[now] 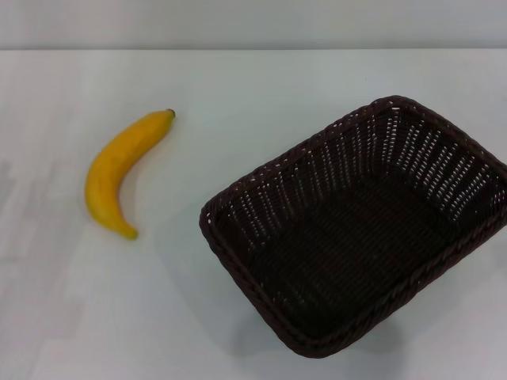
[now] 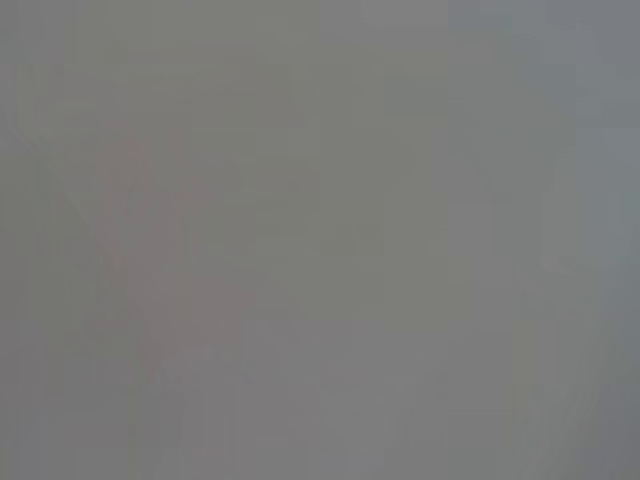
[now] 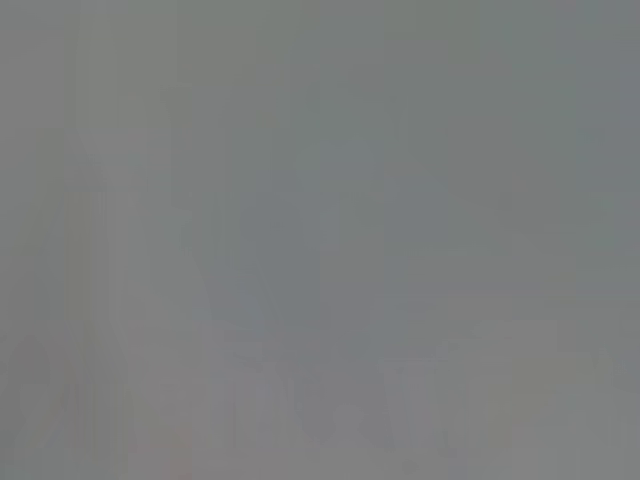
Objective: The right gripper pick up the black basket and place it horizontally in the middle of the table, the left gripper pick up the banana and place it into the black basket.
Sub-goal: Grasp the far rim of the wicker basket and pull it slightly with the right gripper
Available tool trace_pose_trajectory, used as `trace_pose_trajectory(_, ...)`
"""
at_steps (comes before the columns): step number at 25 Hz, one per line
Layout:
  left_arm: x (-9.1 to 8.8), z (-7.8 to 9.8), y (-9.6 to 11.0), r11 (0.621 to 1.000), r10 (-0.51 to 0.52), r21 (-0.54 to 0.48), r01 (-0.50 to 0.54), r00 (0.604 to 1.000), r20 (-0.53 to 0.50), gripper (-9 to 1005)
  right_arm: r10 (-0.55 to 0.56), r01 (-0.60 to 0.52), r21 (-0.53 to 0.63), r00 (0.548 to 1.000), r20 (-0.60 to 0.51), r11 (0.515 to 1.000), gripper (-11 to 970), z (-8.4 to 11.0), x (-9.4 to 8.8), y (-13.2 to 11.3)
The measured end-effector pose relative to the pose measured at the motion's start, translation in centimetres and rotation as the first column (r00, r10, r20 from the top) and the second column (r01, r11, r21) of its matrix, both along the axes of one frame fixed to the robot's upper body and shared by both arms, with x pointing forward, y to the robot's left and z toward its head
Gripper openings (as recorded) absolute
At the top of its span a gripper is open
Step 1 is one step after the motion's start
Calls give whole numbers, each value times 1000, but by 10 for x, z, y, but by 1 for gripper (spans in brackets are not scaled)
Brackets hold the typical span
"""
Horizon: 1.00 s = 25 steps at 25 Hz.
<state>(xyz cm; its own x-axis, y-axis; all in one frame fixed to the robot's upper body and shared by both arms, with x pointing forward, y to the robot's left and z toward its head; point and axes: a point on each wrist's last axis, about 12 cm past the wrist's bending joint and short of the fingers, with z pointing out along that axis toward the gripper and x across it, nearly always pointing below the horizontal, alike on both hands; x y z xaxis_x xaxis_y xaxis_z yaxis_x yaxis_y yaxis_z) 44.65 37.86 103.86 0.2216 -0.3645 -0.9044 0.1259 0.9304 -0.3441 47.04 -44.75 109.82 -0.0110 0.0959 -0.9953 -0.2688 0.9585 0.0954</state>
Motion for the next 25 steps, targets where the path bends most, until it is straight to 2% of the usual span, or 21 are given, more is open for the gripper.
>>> trace_pose_trajectory(4, 0, 0, 1, 1000, -1, 2, 1, 1000, -1, 860, 25, -25, -10, 999, -26, 1000, 873, 4, -1, 0)
trace_pose_trajectory(7, 1, 1, 1, 1000, -3, 5, 3, 1000, 0, 860, 76, -77, -8, 995, -65, 997, 872, 15, 1, 1)
trace_pose_trajectory(10, 1, 1, 1, 1000, -5, 4, 5, 1000, 0, 860, 123, -125, -23, 989, -87, 992, 871, 32, 5, 2)
trace_pose_trajectory(14, -1, 1, 5, 1000, -28, 7, 28, 1000, -14, 860, 225, -238, -54, 956, -188, 970, 870, 70, 21, 13)
trace_pose_trajectory(17, -2, 1, 8, 999, -47, 7, 47, 999, -26, 861, 280, -322, -77, 899, -336, 944, 860, 102, 47, 34)
trace_pose_trajectory(21, -5, 4, 15, 998, -63, -3, 63, 997, -36, 861, 344, -457, -89, 771, -536, 885, 847, 142, 86, 79)
trace_pose_trajectory(22, -5, 5, 17, 998, -67, -1, 67, 997, -35, 861, 335, -473, -93, 736, -589, 876, 844, 150, 96, 91)
trace_pose_trajectory(25, -3, 9, 19, 996, -91, 19, 91, 995, -30, 861, 260, -472, -125, 666, -699, 873, 834, 162, 114, 115)
